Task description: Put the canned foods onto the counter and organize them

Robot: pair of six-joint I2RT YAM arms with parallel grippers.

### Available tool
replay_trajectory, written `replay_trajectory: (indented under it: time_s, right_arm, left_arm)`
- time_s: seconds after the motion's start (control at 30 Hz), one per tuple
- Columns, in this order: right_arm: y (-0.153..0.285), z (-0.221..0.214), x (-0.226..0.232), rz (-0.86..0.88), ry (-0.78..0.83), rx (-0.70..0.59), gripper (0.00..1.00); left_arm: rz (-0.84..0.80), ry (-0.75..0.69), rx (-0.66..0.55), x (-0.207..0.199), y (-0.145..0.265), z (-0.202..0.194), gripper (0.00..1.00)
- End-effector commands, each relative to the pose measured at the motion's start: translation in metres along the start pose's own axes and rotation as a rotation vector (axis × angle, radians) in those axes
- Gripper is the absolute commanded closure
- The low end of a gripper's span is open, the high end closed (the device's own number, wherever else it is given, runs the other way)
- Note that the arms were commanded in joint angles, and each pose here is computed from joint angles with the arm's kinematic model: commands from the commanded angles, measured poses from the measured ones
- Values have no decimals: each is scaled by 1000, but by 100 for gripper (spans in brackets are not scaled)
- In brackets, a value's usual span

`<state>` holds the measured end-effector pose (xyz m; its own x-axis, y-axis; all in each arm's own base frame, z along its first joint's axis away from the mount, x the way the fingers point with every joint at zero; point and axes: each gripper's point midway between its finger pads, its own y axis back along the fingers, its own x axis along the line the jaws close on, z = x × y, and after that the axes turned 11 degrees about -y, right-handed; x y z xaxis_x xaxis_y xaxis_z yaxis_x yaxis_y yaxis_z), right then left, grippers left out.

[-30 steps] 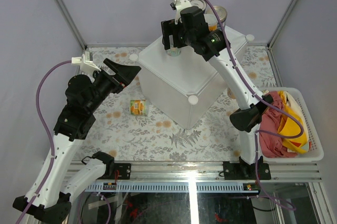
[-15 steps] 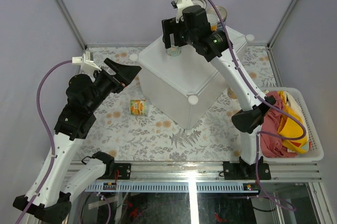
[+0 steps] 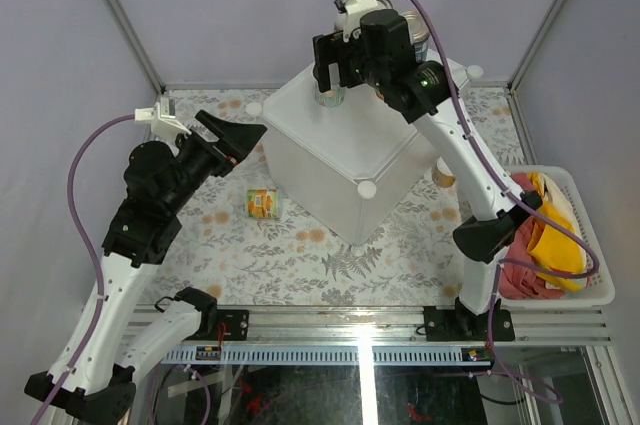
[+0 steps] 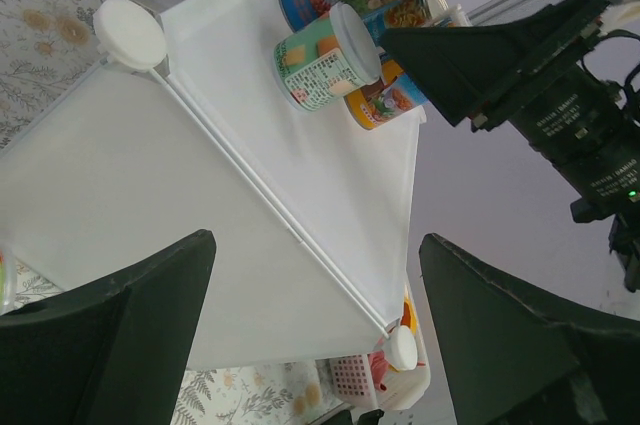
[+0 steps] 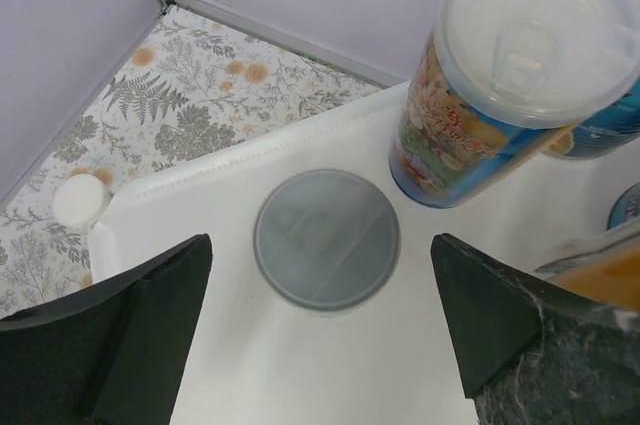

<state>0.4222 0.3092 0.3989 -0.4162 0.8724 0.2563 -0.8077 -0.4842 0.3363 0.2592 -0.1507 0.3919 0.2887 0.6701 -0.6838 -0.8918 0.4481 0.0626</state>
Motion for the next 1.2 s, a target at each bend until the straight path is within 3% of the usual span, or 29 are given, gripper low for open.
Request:
replay_trajectory:
  time_s: [0.0,0.47,0.77,1.0,1.17]
  right_arm:
    - [44,47,19,70,34,-155,0]
    - [103,57,50,277,113,-294,1]
    - [155,77,43,315,4,-523,0]
    - [173,69,-17,5,-62,-504,2]
    - [191,26,-79,-287,-156,-446,4]
  left_arm:
    - [-9,-15,-39,-2,2,9,17]
    - [-10,15,-74,-4,10,14,17]
    - [-3,17,-87,-4,14,17,16]
    - [10,-2,-93,-3,17,19,16]
    - [11,-7,-85,0,17,15,16]
